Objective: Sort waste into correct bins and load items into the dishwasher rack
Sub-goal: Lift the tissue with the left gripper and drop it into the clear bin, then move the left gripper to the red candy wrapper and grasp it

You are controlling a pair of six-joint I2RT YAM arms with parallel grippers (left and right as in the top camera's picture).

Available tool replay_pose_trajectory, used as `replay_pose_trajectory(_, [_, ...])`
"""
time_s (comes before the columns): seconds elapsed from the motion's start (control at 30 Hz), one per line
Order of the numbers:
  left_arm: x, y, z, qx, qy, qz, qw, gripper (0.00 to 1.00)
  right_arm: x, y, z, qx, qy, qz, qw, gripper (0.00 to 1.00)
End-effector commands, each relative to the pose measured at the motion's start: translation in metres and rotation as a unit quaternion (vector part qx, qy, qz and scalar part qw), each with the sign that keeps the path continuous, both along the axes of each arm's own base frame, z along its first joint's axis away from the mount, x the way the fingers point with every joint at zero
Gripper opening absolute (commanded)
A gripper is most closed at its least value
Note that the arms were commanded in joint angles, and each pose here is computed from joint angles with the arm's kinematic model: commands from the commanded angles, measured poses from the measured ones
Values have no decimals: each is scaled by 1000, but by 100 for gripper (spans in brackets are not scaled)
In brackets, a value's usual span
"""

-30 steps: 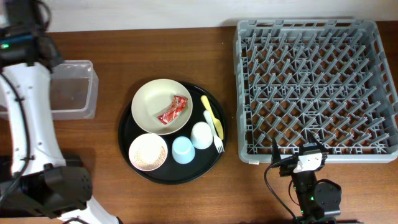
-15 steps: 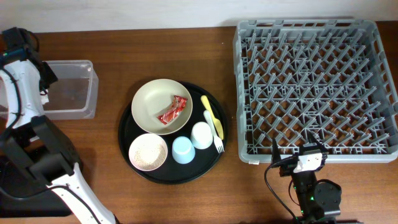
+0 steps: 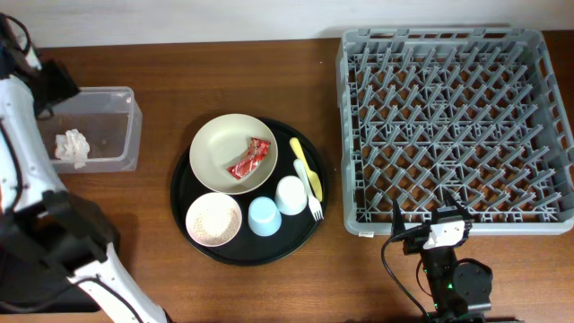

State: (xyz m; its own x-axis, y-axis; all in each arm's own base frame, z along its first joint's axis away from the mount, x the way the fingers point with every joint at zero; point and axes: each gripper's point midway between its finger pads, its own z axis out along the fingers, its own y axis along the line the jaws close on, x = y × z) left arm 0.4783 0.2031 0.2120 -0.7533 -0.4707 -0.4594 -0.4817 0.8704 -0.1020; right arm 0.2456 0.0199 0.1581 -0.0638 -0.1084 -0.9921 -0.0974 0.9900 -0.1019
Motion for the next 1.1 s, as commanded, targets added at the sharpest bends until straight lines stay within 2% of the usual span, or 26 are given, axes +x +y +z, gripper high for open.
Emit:
replay_pose_trajectory(0.0, [-12,-107,82,-90,-82,-127,984,66,0,0,-2,4,2,1,1000,98])
replay_pose_trajectory(0.13, [-42,-199,66,-103,7,-237,966,66,0,0,-2,4,2,1,1000,98])
replay_pose_trajectory(0.17, [-48,-221,56,-91,32,-263,960,66,0,0,-2,4,2,1,1000,98])
replay_pose_trajectory(0.27, [-68,-270,11,8,130,-320,938,67,0,0,-2,4,2,1,1000,98])
replay_pose_trajectory(0.37, [-87,-313,-48,16,188,-371,909,69,0,0,-2,4,2,1,1000,98])
replay_pose_trajectory(0.57, [-92,-337,-148,25,187,-409,893,70,0,0,-2,4,3,1,1000,98])
replay_pose_trajectory(0.83, [-89,-338,-187,37,161,-433,886,69,0,0,-2,4,2,1,1000,98])
replay_pose_trajectory(0.9, [-88,-338,-187,37,158,-433,886,64,0,0,-2,4,2,1,1000,98])
replay_pose_trajectory(1.03, [-89,-338,-187,37,160,-433,886,46,0,0,-2,4,2,1,1000,98])
replay_pose_trajectory(1.07, [-89,-338,-187,37,160,-433,886,46,0,0,-2,4,2,1,1000,98])
